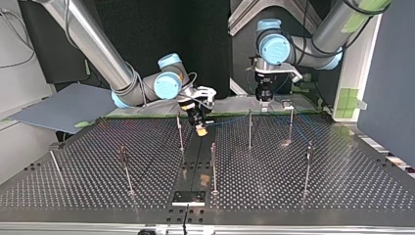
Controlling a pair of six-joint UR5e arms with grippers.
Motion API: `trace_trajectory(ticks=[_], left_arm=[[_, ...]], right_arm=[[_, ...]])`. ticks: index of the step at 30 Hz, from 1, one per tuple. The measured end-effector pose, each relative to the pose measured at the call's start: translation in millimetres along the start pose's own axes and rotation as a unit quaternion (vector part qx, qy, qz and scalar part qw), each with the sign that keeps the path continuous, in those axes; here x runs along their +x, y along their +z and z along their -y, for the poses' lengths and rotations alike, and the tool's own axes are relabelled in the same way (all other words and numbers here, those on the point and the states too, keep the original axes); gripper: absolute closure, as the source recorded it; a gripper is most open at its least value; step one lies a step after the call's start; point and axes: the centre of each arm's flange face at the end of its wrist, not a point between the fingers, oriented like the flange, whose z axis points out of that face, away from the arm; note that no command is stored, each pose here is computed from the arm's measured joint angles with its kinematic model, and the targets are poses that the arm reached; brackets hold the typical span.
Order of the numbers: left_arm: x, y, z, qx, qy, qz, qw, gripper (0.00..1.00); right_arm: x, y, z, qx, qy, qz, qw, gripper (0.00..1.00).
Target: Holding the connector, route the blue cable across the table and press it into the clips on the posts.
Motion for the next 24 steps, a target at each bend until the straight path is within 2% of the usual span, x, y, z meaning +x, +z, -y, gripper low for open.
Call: trace_trajectory(ticks=[7, 11, 17, 24], left_arm=[[9, -21, 14.6, 0.021, 0.003, -0.007, 0.9998, 0.0], [10, -28, 27.9, 0.033, -0.003, -0.002, 0.9995, 0.0], [5, -31, 48.9, 0.044, -0.026, 0.023, 0.9984, 0.0], [10, -27, 77.3, 0.065, -0.025, 0.017, 0.9975, 0.0]], right_arm=[[-4, -1.8, -5.6, -0.003, 0.001, 0.006, 1.0, 1.0], [-8, -3.4, -10.3, -0.007, 0.0014, 0.011, 0.9999, 1.0], [-10, -4.9, -13.4, -0.01, 0.0013, 0.019, 0.9998, 1.0], [-11, -6.4, -16.5, -0.012, 0.0014, 0.027, 0.9996, 1.0]])
